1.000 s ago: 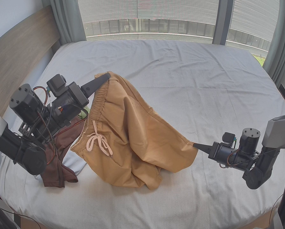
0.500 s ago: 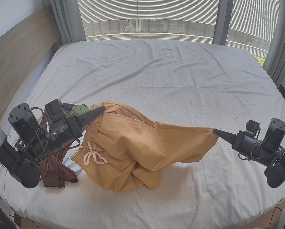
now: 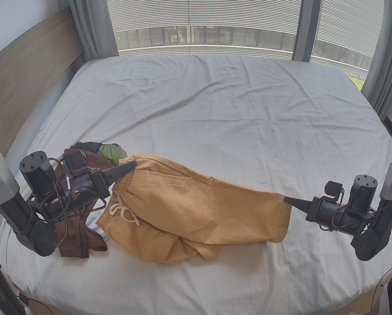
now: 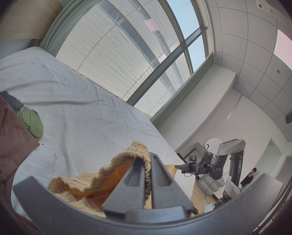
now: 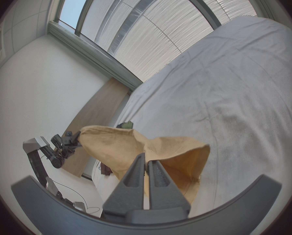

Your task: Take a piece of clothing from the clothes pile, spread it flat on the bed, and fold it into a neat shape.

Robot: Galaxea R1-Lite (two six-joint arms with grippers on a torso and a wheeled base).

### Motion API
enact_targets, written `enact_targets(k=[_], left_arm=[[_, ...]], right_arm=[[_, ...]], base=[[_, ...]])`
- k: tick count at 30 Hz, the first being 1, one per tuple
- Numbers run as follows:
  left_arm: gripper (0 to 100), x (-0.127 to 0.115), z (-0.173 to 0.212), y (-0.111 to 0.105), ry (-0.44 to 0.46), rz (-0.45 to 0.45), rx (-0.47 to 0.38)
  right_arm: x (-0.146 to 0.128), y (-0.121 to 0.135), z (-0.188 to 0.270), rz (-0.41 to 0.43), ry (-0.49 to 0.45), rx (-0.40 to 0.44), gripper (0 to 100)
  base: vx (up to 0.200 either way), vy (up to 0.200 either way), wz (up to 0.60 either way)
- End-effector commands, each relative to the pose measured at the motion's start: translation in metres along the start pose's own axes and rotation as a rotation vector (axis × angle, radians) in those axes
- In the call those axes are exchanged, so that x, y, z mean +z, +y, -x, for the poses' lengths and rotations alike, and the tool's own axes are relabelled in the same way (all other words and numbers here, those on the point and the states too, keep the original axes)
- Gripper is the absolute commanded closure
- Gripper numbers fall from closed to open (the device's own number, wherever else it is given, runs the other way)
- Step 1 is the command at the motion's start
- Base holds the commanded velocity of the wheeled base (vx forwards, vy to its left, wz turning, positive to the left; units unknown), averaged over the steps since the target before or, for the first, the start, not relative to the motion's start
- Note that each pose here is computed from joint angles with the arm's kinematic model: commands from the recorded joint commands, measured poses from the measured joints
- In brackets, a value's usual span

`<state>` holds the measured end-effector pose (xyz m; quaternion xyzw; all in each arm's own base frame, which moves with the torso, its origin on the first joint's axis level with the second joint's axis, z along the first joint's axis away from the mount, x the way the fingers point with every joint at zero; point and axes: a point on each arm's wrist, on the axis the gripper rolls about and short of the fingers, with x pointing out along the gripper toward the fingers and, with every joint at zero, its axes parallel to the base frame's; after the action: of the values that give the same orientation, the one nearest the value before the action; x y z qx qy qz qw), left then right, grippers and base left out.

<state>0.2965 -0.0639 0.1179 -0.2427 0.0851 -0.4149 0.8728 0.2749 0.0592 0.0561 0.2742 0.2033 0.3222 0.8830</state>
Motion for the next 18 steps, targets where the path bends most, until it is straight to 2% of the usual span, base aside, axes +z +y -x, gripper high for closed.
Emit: enact_targets(k=[1, 13, 14, 18], left_arm=[[100, -0.007, -0.005, 0.016, 0.014, 0.014, 0.023], [100, -0.008, -0.003, 0.014, 0.018, 0.015, 0.023], [100, -0.007, -0.003, 0.014, 0.016, 0.013, 0.022], [100, -0.007, -0.004, 0.012, 0.018, 0.013, 0.018]], right_arm=[[-0.029, -0.025, -0.023, -0.039, 0.104, -0.033, 100], [-0.037, -0.032, -0.028, -0.053, 0.134, -0.035, 100], [-0.037, -0.032, -0.029, -0.052, 0.132, -0.032, 0], [-0.037, -0.037, -0.034, -0.051, 0.127, -0.033, 0]], base=[[0.000, 0.000, 0.00], [0.000, 0.000, 0.00], [0.000, 0.000, 0.00], [0.000, 0.000, 0.00]])
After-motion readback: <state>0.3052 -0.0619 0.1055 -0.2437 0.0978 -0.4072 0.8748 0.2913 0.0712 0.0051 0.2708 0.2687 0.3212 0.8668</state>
